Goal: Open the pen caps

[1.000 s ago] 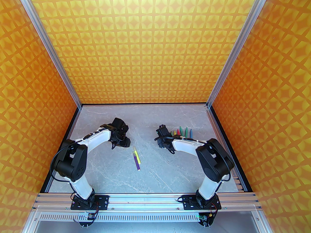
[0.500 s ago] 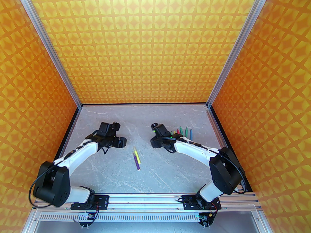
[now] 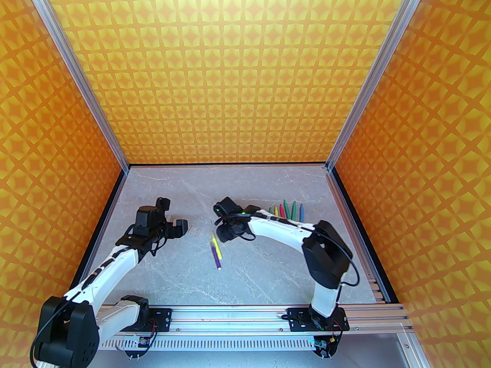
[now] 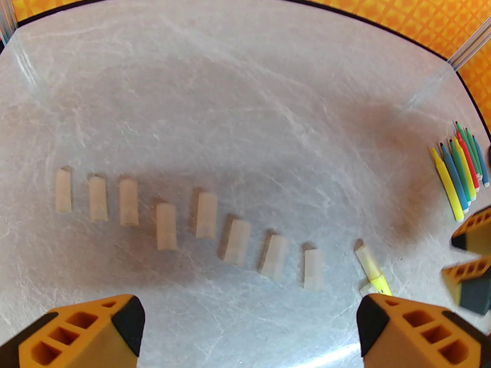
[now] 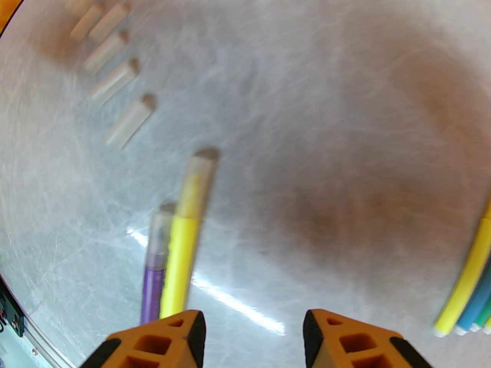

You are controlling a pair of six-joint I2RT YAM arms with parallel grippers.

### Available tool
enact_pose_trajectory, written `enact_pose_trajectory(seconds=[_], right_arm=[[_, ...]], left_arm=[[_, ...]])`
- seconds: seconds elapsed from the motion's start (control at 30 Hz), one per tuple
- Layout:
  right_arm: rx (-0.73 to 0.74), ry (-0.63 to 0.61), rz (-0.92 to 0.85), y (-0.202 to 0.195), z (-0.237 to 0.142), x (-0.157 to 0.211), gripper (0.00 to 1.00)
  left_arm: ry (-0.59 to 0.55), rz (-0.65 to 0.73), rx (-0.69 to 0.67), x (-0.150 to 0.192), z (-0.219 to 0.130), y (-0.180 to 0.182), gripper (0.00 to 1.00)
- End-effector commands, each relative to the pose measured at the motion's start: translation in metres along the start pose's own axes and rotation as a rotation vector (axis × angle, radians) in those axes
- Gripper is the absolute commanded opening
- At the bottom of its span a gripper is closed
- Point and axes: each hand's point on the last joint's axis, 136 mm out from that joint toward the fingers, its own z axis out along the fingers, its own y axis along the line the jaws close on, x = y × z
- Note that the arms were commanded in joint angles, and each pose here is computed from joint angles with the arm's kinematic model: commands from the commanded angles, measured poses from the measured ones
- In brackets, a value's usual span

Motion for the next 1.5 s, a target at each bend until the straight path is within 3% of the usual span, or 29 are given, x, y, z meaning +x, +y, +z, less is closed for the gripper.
enact_pose_trajectory(seconds=[0.0,0.67,1.47], right_arm=[[-0.009,0.069,0.021,0.011,0.006,0.01,0.47],[-0.051,0.176,0.042,0.04,0.034,0.022,0.42],[0.008,0.244,0.036,0.032,0.051,0.03,0.34]], left_arm=[[-0.067,-0.001,-0.033,-0.011,-0.005,0.009,0.97],[-0.083,-0.019,-0.035,-0.012,-0.008,0.011,0.98],[-0.08,-0.017,-0.036,-0.011,-0.009,0.011,0.98]])
